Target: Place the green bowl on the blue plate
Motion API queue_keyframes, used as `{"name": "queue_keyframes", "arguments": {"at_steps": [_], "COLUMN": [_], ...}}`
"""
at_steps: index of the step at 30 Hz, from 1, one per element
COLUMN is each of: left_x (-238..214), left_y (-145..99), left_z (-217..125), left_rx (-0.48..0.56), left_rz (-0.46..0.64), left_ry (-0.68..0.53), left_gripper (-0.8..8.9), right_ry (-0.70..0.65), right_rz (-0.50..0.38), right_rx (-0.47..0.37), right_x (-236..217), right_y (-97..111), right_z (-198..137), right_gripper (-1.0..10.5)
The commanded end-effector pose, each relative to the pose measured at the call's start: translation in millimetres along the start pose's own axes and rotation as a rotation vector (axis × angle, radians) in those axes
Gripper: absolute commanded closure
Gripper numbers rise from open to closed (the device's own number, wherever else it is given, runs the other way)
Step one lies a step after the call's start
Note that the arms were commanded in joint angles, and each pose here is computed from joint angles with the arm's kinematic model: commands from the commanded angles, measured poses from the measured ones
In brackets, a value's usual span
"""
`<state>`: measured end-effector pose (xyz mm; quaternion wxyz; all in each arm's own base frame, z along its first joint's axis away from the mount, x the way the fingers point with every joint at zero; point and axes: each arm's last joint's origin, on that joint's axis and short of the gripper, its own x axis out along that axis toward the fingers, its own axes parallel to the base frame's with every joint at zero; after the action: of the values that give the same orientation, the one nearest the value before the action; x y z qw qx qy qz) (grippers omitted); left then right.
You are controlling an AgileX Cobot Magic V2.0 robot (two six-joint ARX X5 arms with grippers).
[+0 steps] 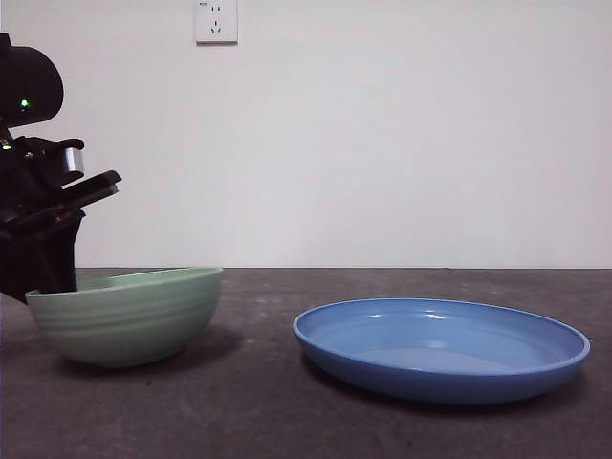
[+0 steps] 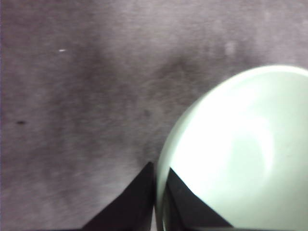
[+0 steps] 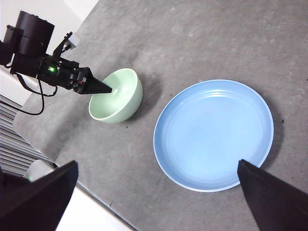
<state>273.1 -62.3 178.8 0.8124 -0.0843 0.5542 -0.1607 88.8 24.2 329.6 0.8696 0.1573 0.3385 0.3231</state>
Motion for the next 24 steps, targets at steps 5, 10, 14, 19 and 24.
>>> {"name": "queue_keyframes", "arguments": {"at_steps": [5, 10, 14, 19, 24], "left_x": [-6.6, -19.3, -29.9, -33.0, -24.3], "left_y": [-10.2, -31.9, -55.2, -86.0, -119.7], "left_z": [10.9, 24.6, 33.6, 44.1, 53.7], "left_rx": [0.015, 0.063, 0.092, 0.17, 0.245], "left_rz": [0.076, 0.055, 0.033, -0.004, -0.045], "left_ry": [0.037, 0.03, 0.041, 0.034, 0.035], "left_gripper": [7.97, 7.97, 7.97, 7.97, 7.97], "right_ry": [-0.012, -0.012, -0.012, -0.012, -0.012], "right_rz": [0.007, 0.007, 0.007, 0.007, 0.004], "right_rx": [-0.023, -0.023, -0.021, -0.02, -0.021], "right_x": [-1.7, -1.7, -1.7, -1.7, -1.7], "right_y": [2.3, 2.3, 2.3, 2.3, 2.2], "right_z": [3.5, 3.5, 3.5, 3.5, 3.6], "right_gripper": [2.9, 2.9, 2.9, 2.9, 2.9]}}
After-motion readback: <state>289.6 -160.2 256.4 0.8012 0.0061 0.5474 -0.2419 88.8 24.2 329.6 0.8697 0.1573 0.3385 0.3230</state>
